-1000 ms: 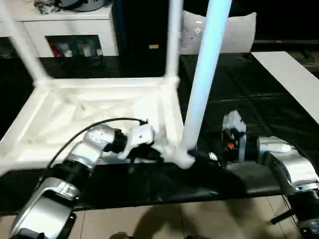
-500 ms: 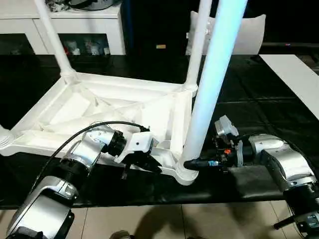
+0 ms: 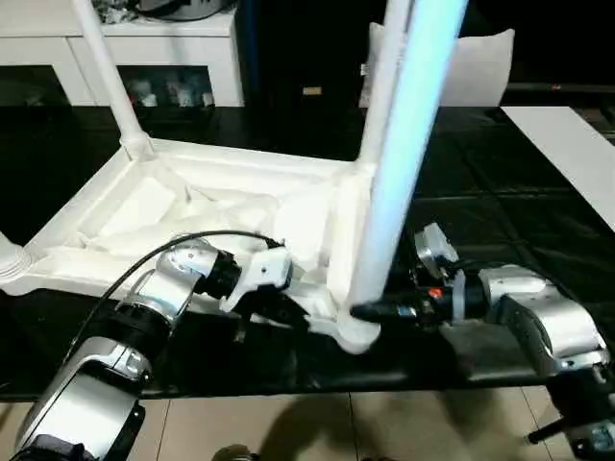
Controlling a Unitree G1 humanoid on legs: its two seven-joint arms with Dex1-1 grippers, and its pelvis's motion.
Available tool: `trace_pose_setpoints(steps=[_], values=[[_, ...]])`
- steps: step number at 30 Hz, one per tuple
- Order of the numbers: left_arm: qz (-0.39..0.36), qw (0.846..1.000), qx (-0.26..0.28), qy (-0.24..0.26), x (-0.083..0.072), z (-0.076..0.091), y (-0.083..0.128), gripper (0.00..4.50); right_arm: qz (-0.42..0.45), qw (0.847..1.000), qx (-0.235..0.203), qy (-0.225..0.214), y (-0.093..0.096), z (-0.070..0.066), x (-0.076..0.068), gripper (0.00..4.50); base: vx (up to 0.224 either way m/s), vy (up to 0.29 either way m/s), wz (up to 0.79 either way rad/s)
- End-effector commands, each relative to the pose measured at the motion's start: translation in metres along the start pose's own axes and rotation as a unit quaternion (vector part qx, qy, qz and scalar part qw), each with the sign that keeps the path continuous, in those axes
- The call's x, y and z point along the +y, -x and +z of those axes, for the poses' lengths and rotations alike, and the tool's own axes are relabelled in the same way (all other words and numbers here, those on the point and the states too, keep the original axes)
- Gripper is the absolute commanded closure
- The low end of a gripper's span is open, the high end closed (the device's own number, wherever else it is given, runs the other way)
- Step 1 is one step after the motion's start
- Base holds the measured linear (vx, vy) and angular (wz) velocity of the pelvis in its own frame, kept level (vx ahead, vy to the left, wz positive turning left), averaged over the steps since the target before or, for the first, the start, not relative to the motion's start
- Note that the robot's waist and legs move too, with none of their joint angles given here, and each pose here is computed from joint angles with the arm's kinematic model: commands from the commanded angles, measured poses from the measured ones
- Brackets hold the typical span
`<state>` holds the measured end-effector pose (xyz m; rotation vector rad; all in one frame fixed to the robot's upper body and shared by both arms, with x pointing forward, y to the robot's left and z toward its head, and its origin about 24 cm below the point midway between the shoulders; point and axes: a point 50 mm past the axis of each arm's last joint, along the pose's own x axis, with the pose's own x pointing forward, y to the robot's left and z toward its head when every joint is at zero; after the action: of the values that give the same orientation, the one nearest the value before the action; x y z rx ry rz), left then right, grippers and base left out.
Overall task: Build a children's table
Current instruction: Rotate leg to tighten
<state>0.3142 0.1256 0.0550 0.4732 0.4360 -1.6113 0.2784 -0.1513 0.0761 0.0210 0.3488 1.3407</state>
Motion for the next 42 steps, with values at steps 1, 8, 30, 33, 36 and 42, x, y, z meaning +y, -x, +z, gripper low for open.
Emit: trace_pose_setpoints(steps=[1, 8, 30, 33, 36, 42], values=[[0.060, 0.998, -0.030, 0.004, 0.011, 0.018, -0.009, 4.50, -0.069, 0.998, 0.007, -0.013, -0.019, -0.005, -0.003, 2.52, 0.000, 0.000, 0.00], [0.175, 0.981, -0.054, 0.062, 0.024, 0.035, -0.025, 4.50, -0.251, 0.965, -0.026, -0.066, -0.045, 0.009, -0.023, 2.55, 0.000, 0.000, 0.00], [0.148, 0.988, -0.033, 0.010, 0.015, 0.030, -0.017, 4.50, -0.183, 0.982, -0.025, 0.029, 0.012, 0.012, -0.020, 0.54, 0.000, 0.000, 0.00], [0.077, 0.996, -0.030, -0.025, 0.006, 0.025, -0.011, 4.50, -0.104, 0.993, -0.004, 0.052, 0.022, 0.014, -0.013, 0.26, 0.000, 0.000, 0.00], [0.021, 0.999, -0.008, -0.049, -0.001, 0.021, -0.006, 4.50, -0.047, 0.996, 0.017, 0.067, 0.029, 0.014, -0.010, 0.26, 0.000, 0.000, 0.00], [-0.027, 0.996, 0.023, -0.080, -0.005, 0.017, 0.001, 4.50, 0.012, 0.998, 0.030, 0.059, 0.026, 0.013, -0.009, 0.71, 0.000, 0.000, 0.00]])
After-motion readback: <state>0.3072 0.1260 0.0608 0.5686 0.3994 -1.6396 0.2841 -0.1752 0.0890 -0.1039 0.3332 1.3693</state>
